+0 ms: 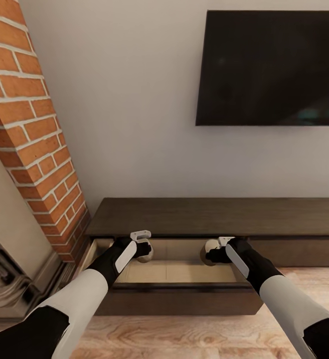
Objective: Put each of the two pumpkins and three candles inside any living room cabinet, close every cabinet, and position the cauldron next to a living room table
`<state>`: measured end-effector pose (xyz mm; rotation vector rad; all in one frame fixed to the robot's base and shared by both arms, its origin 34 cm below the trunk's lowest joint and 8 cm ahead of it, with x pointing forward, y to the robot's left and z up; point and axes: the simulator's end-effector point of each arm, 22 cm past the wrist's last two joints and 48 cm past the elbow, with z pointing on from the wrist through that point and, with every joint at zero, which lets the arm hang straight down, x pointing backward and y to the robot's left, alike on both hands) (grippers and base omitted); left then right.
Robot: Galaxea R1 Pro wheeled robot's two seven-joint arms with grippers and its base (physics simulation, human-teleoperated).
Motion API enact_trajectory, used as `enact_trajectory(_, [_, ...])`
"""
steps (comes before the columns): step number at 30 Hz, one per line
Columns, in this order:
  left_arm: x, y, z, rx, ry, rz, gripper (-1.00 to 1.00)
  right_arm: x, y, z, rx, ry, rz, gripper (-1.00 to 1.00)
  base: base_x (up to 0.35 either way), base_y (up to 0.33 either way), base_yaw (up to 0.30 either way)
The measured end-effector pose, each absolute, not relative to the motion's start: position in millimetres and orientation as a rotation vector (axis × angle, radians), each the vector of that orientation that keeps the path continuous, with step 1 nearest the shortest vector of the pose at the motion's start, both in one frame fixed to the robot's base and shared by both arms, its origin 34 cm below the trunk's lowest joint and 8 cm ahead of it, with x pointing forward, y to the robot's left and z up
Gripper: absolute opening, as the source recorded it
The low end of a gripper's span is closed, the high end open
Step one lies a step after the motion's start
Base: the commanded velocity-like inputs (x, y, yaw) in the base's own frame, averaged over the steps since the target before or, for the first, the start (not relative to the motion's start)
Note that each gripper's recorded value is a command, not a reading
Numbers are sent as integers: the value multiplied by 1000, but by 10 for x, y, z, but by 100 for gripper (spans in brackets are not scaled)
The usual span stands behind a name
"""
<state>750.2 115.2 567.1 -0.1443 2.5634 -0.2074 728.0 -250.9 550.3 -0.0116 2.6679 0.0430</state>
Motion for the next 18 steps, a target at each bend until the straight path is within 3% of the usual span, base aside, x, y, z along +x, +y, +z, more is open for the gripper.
enact_trajectory(18, [7466,1151,5488,-148,2592,-207,-100,7236,-2515,5323,-10,2699,42,-100,2,0,0])
